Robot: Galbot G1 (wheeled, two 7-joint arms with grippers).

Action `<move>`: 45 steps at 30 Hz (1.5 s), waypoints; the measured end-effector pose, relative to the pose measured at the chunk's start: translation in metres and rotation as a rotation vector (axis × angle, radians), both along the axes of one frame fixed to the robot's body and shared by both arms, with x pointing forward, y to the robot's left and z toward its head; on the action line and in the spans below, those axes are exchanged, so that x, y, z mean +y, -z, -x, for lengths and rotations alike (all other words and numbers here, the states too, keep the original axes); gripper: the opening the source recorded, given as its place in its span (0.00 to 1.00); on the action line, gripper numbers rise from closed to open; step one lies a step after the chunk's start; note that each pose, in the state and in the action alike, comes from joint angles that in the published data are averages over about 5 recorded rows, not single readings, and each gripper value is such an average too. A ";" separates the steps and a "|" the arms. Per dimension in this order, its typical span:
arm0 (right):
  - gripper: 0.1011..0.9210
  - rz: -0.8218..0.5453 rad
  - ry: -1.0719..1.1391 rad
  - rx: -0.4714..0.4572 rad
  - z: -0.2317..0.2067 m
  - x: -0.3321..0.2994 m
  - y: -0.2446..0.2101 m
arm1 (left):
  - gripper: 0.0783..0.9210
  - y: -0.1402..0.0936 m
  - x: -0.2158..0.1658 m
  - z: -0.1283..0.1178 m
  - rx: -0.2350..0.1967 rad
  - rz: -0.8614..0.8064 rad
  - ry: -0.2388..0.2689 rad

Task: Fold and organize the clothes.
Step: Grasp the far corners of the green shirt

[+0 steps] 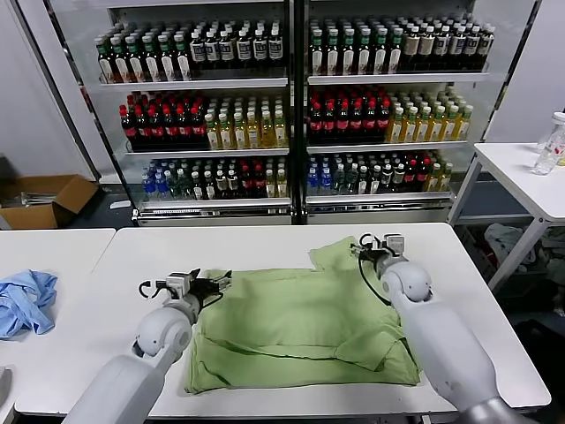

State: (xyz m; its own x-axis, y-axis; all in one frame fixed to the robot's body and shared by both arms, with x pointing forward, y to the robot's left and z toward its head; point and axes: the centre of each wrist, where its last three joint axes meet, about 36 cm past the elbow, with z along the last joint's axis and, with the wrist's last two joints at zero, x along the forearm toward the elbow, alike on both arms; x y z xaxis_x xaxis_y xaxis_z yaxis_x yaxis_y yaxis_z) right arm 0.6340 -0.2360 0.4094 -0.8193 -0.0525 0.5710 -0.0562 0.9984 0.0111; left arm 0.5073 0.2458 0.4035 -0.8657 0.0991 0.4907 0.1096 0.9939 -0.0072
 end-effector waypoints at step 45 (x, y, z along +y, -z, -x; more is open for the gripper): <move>0.01 -0.110 -0.081 -0.116 0.037 -0.004 -0.034 | 0.01 0.001 0.017 0.017 -0.007 0.158 -0.007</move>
